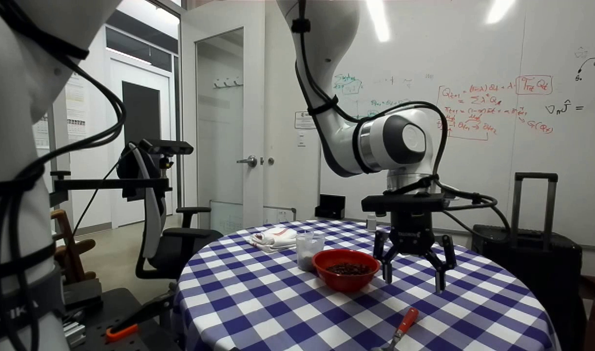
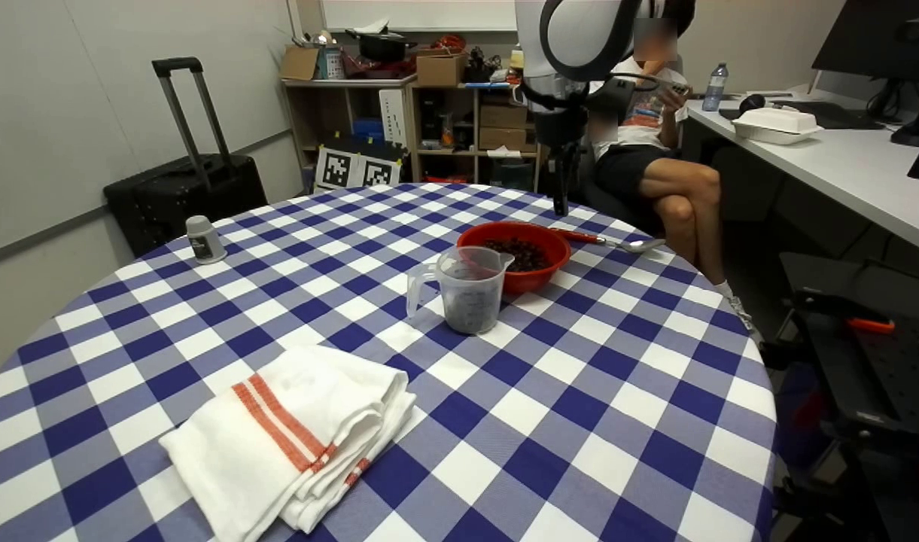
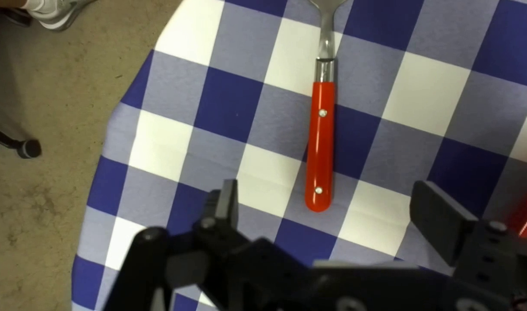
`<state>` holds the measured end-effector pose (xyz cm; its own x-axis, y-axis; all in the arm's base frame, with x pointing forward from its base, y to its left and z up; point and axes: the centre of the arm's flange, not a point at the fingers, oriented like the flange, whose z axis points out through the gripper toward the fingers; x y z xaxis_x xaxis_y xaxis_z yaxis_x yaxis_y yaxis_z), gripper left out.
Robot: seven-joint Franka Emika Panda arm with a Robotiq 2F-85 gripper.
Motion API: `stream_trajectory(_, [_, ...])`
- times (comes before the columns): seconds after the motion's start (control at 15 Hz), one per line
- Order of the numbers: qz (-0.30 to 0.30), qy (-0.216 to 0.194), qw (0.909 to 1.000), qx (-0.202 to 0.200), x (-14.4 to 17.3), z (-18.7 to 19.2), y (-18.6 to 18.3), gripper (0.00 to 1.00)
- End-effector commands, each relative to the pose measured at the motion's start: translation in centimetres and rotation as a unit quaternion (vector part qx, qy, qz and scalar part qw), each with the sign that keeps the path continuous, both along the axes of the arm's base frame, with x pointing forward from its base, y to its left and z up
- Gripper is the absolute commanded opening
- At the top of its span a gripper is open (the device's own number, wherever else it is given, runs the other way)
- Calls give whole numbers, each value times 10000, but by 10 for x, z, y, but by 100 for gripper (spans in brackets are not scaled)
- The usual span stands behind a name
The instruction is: Put a spoonful of the things in the red bowl into the jug
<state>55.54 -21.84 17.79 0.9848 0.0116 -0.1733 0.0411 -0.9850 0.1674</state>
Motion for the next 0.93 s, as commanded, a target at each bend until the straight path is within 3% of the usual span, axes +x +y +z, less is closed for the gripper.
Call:
stream_trajectory(0.0, [84, -20, 9998, 160, 15, -17, -3, 100])
stream_trajectory(0.8, [-39, 200, 9996, 211, 15, -57, -16, 81])
stream_trajectory(0.87, [-33, 206, 9996, 214, 15, -60, -16, 60])
